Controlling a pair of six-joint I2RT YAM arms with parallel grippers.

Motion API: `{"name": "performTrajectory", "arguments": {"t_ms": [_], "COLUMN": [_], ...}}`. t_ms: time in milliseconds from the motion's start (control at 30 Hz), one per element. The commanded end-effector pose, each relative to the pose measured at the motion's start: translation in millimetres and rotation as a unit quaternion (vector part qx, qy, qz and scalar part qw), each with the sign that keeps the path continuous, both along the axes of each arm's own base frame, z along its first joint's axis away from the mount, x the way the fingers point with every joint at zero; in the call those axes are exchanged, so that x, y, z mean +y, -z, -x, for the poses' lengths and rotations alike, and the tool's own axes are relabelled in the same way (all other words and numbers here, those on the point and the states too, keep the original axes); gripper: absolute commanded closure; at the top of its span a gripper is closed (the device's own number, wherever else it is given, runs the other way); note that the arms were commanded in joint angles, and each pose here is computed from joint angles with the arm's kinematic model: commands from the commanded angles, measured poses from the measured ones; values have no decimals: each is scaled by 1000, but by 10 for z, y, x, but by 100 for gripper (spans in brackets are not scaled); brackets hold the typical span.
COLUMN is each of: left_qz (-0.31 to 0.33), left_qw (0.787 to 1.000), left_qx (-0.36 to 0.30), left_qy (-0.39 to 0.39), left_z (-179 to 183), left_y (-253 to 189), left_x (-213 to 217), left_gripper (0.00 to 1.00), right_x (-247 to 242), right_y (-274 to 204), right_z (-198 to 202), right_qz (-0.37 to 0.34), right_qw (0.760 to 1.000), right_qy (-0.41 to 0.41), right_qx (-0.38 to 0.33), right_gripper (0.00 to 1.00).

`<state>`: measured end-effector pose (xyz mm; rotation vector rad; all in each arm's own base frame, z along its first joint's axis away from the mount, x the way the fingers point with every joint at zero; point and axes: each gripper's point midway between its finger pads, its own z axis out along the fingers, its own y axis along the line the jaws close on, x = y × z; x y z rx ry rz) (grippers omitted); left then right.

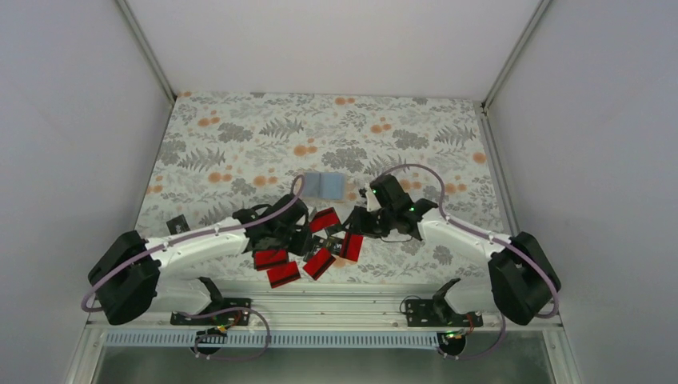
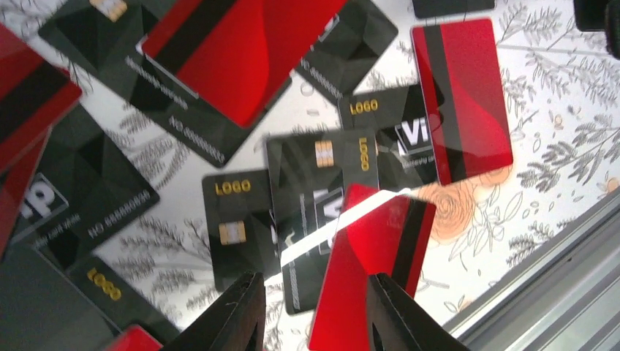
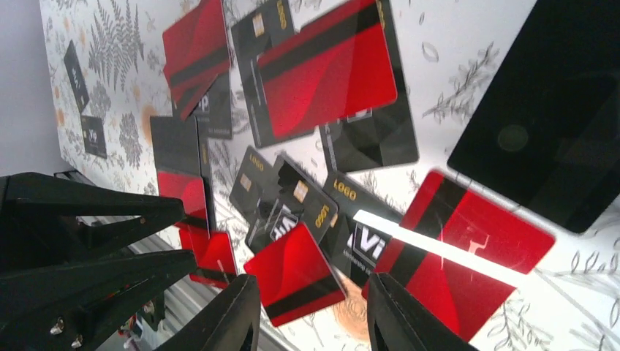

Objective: Put the credit cards into the card holder

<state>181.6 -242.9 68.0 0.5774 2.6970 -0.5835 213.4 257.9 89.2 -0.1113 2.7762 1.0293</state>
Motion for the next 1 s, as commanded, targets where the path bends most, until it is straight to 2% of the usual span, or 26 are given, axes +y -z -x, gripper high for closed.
{"name": "performTrajectory", "arguments": {"t_ms": [0,200,300,500,833,967], "left_qz": [-43,-66,-70,-67,-53,-27], "left_qw": [998,989,982,967,945,943], "left_qx": [11,34,49,79,115,121], "left_qy": [-52,-132,-166,-233,-301,-310], "left_z": [187,555,736,1004,1161,1161], "left_y": [24,39,79,234,442,492], "left_x": [176,389,529,743,872,837], "left_gripper": [63,47,43,36,30,28], "right_x": [101,593,894,1381,1602,1582], "right_y": [-75,-301,-333,-84,337,448], "right_z": [139,272,376,551,815,870], "right_qz": [-21,-44,-55,-54,-42,-36], "right_qw": [1000,992,984,969,951,948], "right_qy": [-10,-104,-156,-239,-307,-315], "right_qx": [-11,-54,-62,-46,-6,5], "right_gripper": [61,63,63,66,68,70]}}
